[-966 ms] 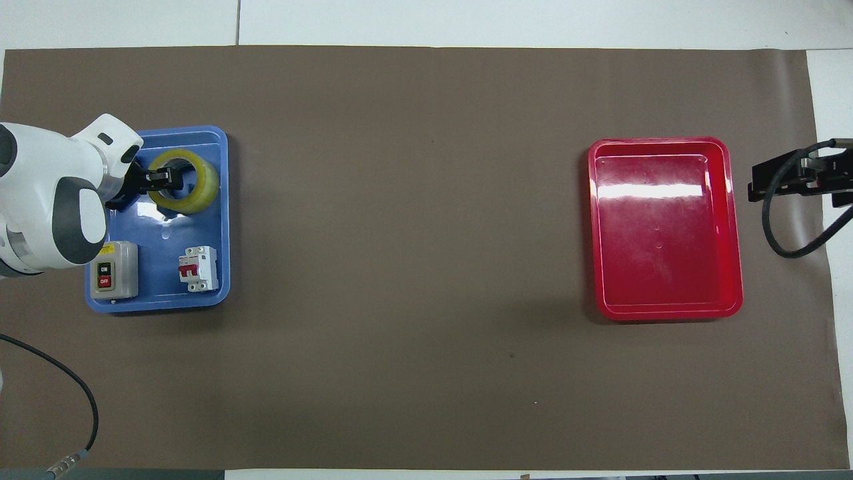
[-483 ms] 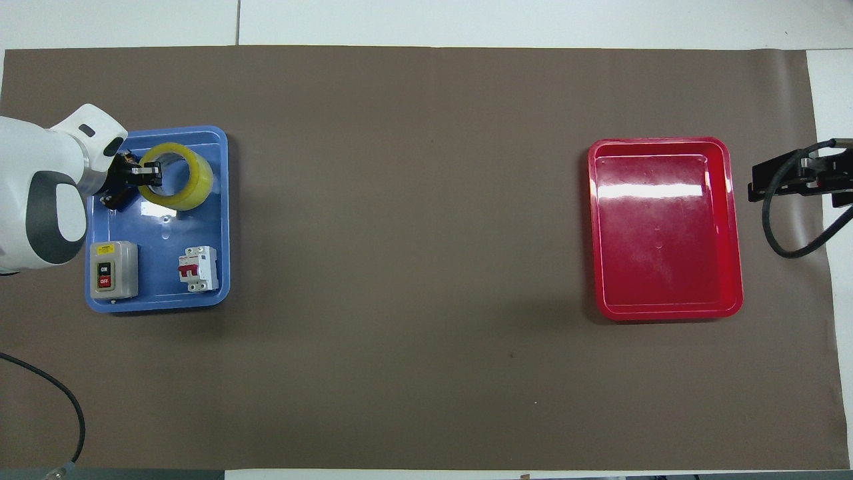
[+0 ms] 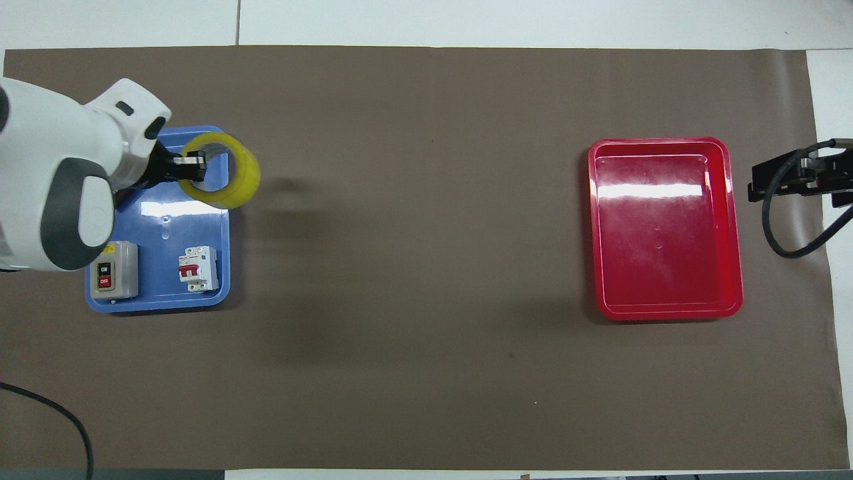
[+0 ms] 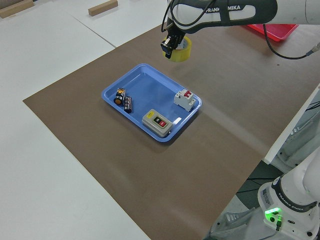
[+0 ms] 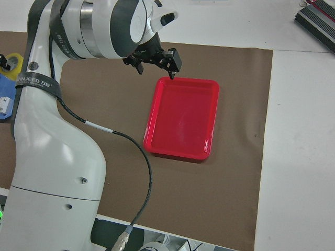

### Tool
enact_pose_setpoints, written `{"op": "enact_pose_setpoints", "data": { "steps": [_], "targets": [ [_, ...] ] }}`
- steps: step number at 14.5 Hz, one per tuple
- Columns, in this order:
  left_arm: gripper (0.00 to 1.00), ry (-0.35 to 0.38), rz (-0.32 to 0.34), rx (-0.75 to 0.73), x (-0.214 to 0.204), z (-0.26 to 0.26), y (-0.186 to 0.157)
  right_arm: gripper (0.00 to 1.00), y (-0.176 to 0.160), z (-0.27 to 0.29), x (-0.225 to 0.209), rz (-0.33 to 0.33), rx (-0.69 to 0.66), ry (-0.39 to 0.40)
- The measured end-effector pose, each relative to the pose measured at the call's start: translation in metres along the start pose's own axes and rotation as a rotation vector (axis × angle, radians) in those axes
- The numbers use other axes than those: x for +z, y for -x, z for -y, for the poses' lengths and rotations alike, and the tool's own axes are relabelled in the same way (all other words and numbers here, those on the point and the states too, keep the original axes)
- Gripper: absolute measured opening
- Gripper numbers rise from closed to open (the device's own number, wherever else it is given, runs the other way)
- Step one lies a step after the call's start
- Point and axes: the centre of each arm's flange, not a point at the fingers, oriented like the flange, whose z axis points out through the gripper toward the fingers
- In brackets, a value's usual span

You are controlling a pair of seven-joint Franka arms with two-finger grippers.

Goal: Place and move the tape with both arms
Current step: 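Lift the tape with the left gripper and carry it toward the table center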

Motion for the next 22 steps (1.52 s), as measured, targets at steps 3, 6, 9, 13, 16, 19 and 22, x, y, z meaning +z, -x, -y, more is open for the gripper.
{"op": "enact_pose_setpoints", "data": {
  "steps": [3,6,9,13,16,19,22],
  "targets": [
    [0.21,-0.04,0.007,-0.046,0.016,-0.09,0.034,1.0,0.0,0.0,0.0,0.0,0.0,0.0],
    [0.21,-0.035,0.01,-0.071,0.037,-0.152,0.064,1.0,0.0,0.0,0.0,0.0,0.0,0.0],
    [0.21,-0.042,0.025,-0.061,0.07,-0.19,0.088,1.0,0.0,0.0,0.0,0.0,0.0,0.0],
    [0.21,-0.075,0.034,-0.042,0.108,-0.206,0.1,1.0,0.0,0.0,0.0,0.0,0.0,0.0],
    [0.21,-0.068,0.027,-0.032,0.109,-0.211,0.104,1.0,0.0,0.0,0.0,0.0,0.0,0.0],
    [0.21,-0.054,0.012,-0.023,0.11,-0.216,0.106,1.0,0.0,0.0,0.0,0.0,0.0,0.0],
    [0.21,-0.057,0.02,-0.002,0.116,-0.224,0.119,1.0,0.0,0.0,0.0,0.0,0.0,0.0]
  ]
}}
